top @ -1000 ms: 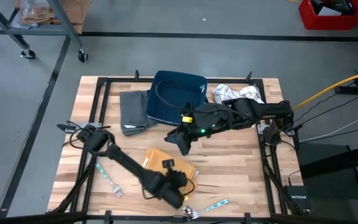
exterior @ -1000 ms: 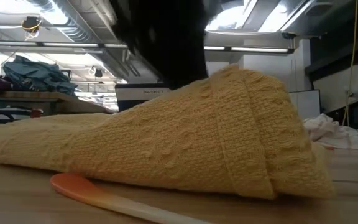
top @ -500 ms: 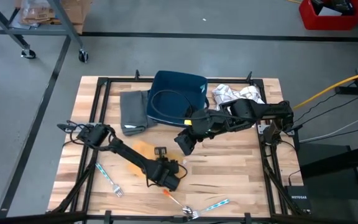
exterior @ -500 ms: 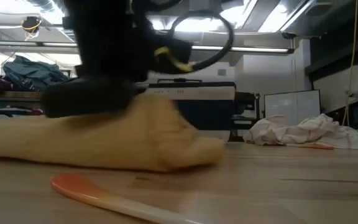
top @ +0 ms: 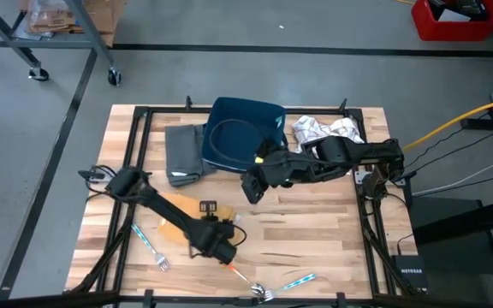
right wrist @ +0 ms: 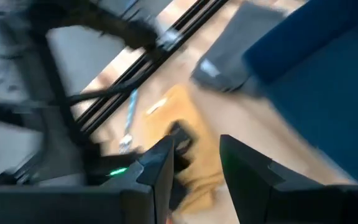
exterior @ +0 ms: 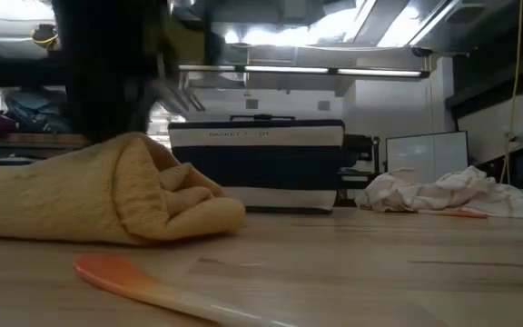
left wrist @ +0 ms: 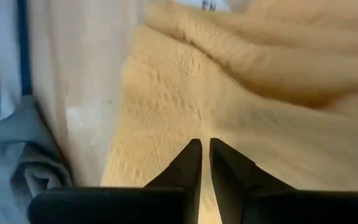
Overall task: Fold towel
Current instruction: Stack the yellow towel on the gray towel
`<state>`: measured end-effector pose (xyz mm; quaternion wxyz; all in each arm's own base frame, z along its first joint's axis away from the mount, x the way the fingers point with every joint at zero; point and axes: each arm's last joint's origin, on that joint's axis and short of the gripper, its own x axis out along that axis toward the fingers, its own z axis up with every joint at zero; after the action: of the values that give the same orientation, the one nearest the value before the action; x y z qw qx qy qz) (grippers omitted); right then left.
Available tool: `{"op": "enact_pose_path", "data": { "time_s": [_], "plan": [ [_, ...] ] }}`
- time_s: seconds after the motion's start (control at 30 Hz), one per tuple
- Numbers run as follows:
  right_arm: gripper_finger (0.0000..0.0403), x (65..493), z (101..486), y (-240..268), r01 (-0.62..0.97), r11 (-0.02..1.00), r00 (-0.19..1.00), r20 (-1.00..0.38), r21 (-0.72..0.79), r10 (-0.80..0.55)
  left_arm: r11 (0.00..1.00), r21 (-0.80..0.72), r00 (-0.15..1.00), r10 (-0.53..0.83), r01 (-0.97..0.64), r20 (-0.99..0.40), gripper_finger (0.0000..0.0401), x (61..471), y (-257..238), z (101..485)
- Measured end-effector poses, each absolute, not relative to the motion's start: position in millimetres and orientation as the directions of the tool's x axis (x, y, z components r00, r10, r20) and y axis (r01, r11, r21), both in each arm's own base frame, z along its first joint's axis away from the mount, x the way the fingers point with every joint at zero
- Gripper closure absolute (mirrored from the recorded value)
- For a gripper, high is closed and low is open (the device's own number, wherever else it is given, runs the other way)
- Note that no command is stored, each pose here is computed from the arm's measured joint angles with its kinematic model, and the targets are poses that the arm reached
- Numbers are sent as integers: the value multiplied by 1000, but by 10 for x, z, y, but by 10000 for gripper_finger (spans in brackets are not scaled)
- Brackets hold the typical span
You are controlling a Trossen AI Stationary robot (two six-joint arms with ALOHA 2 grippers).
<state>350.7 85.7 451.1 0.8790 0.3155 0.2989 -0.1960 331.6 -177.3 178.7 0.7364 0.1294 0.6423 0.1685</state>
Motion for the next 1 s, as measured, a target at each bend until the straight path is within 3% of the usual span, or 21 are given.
{"op": "enact_pose_path", "data": {
  "time_s": [0.1, 0.33, 0.63, 0.73, 0.83, 1.0],
  "plan": [
    [269, 3515, 4469, 841, 572, 720, 728, -648, 394, -224, 921, 360, 188, 384, -151, -904, 374, 3205, -1845, 2035],
    [269, 3602, 4199, 863, 608, 727, 664, -706, 320, -245, 930, 162, 347, 279, -330, -896, 374, 2798, -2096, 2573],
    [269, 3877, 3558, 957, 609, 741, 607, -768, 284, -204, 882, -29, 411, 190, -471, -891, 374, 2337, -2540, 2671],
    [269, 3948, 3354, 985, 594, 743, 616, -768, 310, -172, 808, -104, 435, 199, -580, -878, 374, 2193, -2648, 2672],
    [269, 3978, 3160, 1010, 576, 747, 606, -787, 330, -119, 678, -201, 520, 304, -707, -799, 377, 2007, -2702, 2673],
    [269, 4005, 2820, 1028, 597, 712, 597, -798, 370, -86, 520, -330, 552, 359, -788, -753, 398, 1767, -2745, 2445]
  ]
}}
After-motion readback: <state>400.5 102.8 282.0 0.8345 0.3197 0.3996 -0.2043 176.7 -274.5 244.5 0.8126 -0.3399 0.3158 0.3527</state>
